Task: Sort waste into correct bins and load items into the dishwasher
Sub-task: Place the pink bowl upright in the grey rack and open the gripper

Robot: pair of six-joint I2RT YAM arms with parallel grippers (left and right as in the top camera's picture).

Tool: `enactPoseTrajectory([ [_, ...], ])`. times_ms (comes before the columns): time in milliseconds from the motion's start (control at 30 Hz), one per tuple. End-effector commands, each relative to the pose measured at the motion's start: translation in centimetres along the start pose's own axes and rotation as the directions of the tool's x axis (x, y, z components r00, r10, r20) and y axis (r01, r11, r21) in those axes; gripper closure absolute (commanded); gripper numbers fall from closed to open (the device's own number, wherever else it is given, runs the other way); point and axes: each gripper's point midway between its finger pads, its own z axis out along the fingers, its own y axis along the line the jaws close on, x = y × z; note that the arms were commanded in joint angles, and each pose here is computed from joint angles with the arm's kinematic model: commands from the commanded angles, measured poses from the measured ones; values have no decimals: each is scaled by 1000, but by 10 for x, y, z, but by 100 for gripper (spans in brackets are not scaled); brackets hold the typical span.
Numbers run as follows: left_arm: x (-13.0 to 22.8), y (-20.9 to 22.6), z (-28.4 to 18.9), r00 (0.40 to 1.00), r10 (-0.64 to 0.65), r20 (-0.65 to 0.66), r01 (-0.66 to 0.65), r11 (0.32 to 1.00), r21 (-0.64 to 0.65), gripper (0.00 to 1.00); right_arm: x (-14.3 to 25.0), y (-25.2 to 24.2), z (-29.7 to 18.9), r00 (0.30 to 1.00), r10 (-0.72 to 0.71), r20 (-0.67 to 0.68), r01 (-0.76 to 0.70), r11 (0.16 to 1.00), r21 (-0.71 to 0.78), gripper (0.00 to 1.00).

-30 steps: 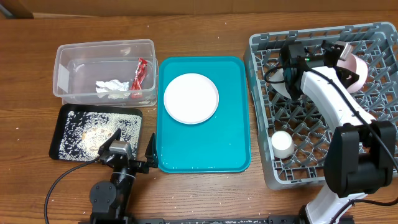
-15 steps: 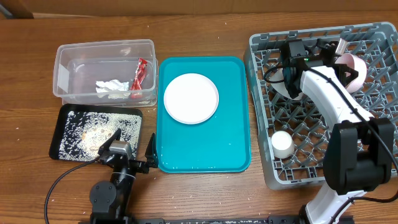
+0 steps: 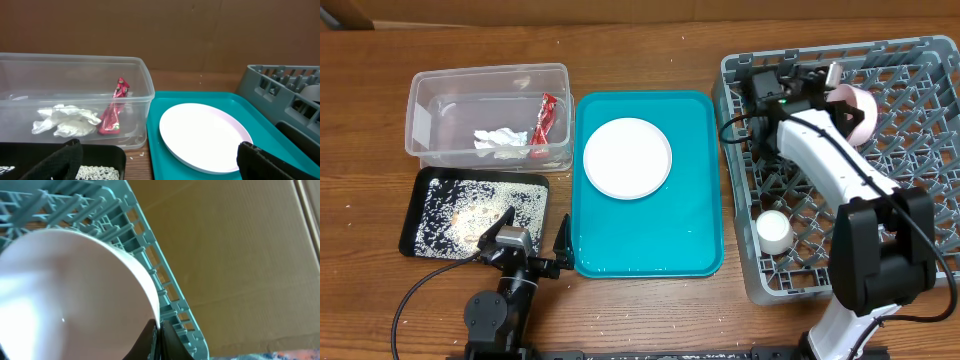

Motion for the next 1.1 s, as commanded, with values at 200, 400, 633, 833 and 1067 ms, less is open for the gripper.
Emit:
enactPoseTrajectory([
  [200,0,-1,0,1000,-10,4,10,1000,7,0,-3,-25,7,998,-48,27,43,988,147,96],
  [400,0,-1,0,1000,-10,3,10,1000,8,0,21,-38,47,992,-59,-108,74,986,148,96],
  [633,0,-1,0,1000,-10,3,10,1000,8,0,26,-34,54,991,-28,-133,44,991,124,96],
  [833,0,-1,0,1000,-10,4,10,1000,7,0,17,-9,29,995,-51,-82,55,997,47,96],
  [1067,0,-1,0,1000,-10,4,10,1000,7,0,10,2,8,997,-75,-33,76,997,13,94],
])
